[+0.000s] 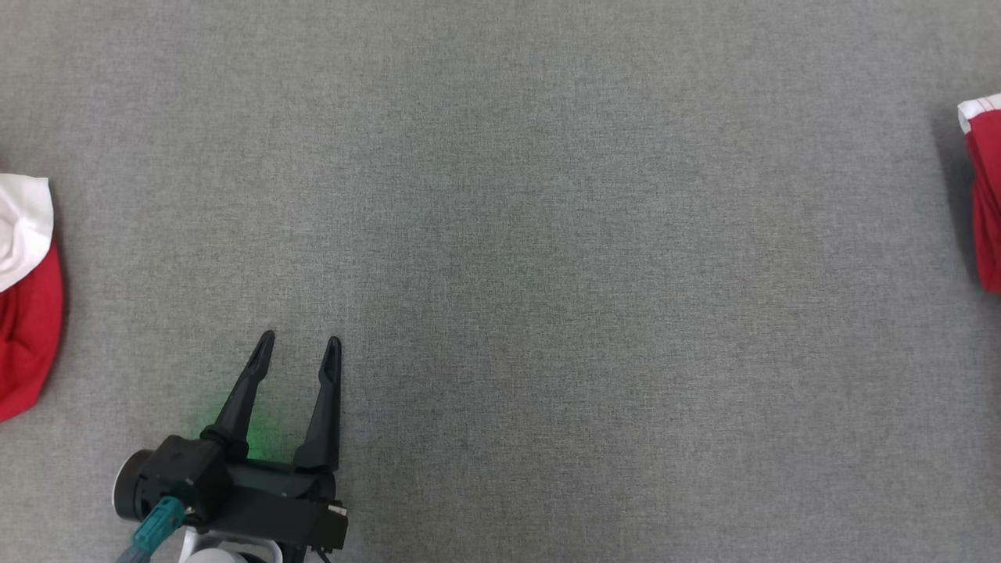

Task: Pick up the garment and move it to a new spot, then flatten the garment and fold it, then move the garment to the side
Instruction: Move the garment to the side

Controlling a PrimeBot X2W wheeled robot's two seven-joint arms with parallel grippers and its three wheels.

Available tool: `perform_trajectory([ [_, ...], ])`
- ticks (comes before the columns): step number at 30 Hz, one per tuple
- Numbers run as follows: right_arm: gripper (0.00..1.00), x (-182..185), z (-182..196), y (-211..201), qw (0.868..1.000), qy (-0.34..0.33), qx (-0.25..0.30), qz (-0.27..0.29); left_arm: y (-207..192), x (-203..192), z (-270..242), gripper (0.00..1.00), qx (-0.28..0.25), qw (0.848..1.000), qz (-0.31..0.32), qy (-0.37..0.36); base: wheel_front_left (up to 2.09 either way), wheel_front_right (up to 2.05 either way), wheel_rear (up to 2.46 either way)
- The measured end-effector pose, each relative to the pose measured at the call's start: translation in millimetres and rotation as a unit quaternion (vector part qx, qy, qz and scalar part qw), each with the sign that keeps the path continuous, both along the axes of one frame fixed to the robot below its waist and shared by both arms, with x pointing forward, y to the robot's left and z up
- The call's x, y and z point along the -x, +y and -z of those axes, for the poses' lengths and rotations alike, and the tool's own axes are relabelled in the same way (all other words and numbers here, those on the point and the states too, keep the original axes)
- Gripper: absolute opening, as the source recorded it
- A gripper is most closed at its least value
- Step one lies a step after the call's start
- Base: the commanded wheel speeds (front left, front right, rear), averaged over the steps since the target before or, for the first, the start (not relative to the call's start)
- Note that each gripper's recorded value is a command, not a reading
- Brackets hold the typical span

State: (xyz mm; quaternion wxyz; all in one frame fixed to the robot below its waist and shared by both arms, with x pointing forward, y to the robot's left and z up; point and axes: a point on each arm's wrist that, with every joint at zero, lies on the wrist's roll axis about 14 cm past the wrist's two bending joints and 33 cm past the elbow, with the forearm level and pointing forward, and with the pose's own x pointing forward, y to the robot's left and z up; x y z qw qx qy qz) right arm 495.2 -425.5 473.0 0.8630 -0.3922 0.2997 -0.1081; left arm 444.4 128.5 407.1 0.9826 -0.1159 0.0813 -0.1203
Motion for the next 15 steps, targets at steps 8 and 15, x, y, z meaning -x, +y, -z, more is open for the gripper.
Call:
perform_trajectory([
  [8, 1.00, 5.4, 3.3, 7.6, 1.000, -0.015, -0.024, 0.003, -2.8, 2.0, -3.4, 1.00, 0.000, 1.000, 0.005, -0.003, 0.00, 0.00, 0.00],
  [15, 1.00, 3.1, -9.0, 41.9, 0.994, -0.070, -0.070, -0.038, -0.5, 4.4, -20.1, 1.00, 0.003, 1.000, -0.003, -0.021, 0.00, 0.00, 0.00],
])
